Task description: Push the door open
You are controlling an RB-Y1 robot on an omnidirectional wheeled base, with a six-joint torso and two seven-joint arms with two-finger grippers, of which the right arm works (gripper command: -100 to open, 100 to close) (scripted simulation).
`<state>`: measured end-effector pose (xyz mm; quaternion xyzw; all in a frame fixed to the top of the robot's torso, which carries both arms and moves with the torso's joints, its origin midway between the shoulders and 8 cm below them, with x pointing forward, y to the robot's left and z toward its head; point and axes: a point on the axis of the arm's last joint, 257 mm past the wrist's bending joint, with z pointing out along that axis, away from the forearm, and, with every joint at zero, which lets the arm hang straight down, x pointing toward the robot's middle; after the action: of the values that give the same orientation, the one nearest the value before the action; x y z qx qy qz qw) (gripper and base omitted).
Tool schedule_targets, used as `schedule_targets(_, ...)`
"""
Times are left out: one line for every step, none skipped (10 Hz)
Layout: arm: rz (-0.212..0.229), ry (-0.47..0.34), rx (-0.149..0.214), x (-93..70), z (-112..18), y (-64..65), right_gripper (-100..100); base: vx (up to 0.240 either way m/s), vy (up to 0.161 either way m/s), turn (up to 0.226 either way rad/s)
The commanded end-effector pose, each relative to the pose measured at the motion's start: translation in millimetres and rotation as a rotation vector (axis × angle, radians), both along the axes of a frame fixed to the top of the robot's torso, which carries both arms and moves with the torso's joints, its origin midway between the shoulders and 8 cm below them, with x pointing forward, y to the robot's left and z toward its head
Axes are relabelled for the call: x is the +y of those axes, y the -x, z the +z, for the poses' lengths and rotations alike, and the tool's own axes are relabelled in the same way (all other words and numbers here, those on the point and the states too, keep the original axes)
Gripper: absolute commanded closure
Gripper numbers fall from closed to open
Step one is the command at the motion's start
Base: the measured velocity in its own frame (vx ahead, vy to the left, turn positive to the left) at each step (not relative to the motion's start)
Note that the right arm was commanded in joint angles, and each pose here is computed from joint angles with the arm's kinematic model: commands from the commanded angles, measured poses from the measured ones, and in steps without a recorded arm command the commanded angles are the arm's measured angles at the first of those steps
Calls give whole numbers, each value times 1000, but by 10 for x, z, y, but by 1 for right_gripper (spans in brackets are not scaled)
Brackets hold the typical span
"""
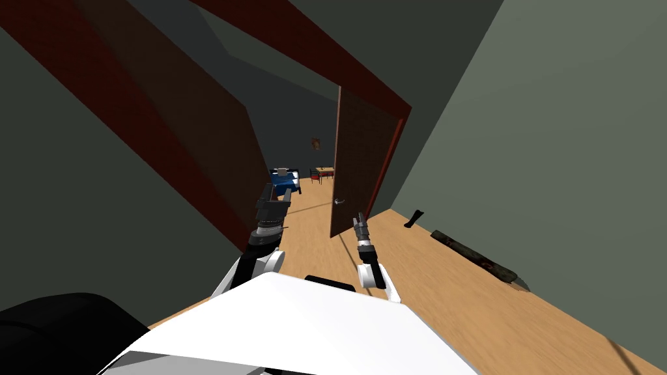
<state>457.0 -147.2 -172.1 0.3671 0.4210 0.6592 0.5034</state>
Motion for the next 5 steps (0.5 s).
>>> schedule_targets(17,7,20,63,-130,-21,-100,63,-22,0)
schedule_targets(31,13,32,123,-219,-37,-100,80,-31,5)
schedule_targets(45,18,40,182,-285,-50,-100,101,-30,9)
schedule_targets(59,24,49,241,-359,-62,-100,105,-45,5)
schedule_targets(59,26,61,238,-417,-61,-100,65,-28,7)
